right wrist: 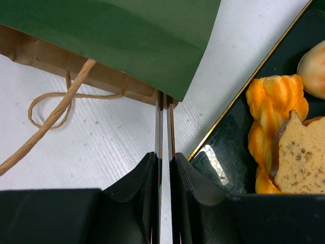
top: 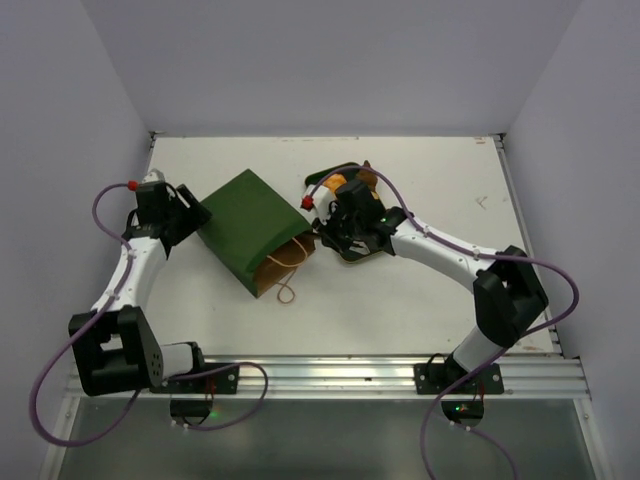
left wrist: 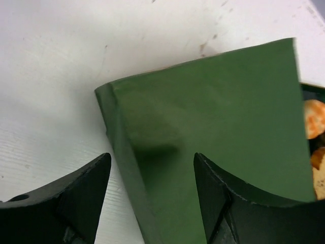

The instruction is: Take the fake bread out of the paper bag

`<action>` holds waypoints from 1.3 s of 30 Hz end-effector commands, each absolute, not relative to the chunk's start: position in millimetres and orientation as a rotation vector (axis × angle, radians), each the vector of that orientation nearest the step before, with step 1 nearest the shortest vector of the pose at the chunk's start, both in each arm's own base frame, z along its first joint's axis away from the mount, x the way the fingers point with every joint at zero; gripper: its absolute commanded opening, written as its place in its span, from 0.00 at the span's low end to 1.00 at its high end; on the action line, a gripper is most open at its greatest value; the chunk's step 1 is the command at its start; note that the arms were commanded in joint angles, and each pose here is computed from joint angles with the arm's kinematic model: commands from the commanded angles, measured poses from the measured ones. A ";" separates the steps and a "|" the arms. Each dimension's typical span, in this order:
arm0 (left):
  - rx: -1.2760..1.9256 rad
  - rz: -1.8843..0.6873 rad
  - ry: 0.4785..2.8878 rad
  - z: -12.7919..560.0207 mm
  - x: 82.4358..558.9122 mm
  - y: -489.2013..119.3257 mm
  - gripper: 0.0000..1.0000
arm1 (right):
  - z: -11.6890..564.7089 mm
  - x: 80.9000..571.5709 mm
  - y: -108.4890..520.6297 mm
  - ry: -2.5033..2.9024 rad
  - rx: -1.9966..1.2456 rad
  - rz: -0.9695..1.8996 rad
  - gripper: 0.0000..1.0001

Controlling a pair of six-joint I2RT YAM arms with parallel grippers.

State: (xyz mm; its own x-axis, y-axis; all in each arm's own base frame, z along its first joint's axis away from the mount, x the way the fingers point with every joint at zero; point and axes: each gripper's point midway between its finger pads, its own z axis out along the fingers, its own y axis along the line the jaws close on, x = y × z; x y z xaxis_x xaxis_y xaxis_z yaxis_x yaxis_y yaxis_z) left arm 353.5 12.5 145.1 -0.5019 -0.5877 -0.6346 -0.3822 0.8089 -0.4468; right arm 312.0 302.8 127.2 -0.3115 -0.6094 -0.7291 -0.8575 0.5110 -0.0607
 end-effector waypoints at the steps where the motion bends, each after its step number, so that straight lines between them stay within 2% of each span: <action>1: -0.855 -0.359 2.141 138.9 364.4 21.0 0.69 | 149.0 322.3 320.5 1.966 -1.165 0.497 0.18; 5: -0.900 -0.377 2.151 120.0 373.5 30.3 0.58 | 147.6 322.8 319.7 1.969 -1.165 0.494 0.18; 11: -0.918 -0.393 2.145 106.5 379.5 38.1 0.26 | 144.7 322.4 320.0 1.974 -1.173 0.492 0.18; 12: -0.917 -0.401 2.144 105.2 379.0 37.9 0.16 | 145.0 322.6 320.2 1.972 -1.172 0.492 0.18; 15: -0.885 -0.430 2.122 110.5 382.1 35.9 0.00 | 142.9 323.3 320.2 1.978 -1.171 0.489 0.18; 28: -0.865 -0.513 1.961 180.8 355.6 21.9 0.00 | 127.8 353.6 322.6 2.065 -1.057 0.383 0.14; 37: -0.964 -0.579 1.990 182.5 346.8 7.6 0.00 | 121.3 354.9 322.0 2.084 -1.050 0.374 0.13; 39: -0.961 -0.516 1.978 181.9 351.3 14.5 0.00 | 121.1 355.4 323.2 2.084 -1.050 0.378 0.13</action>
State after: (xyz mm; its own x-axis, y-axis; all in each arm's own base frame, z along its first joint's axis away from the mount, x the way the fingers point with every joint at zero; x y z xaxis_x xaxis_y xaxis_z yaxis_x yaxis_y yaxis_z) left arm 345.9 18.3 169.7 -0.3594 -0.7727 -0.5231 -0.4350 0.6347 -0.6387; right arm 337.0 311.7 98.1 -0.4032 -0.6077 -0.6842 -0.8056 0.5904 -0.0497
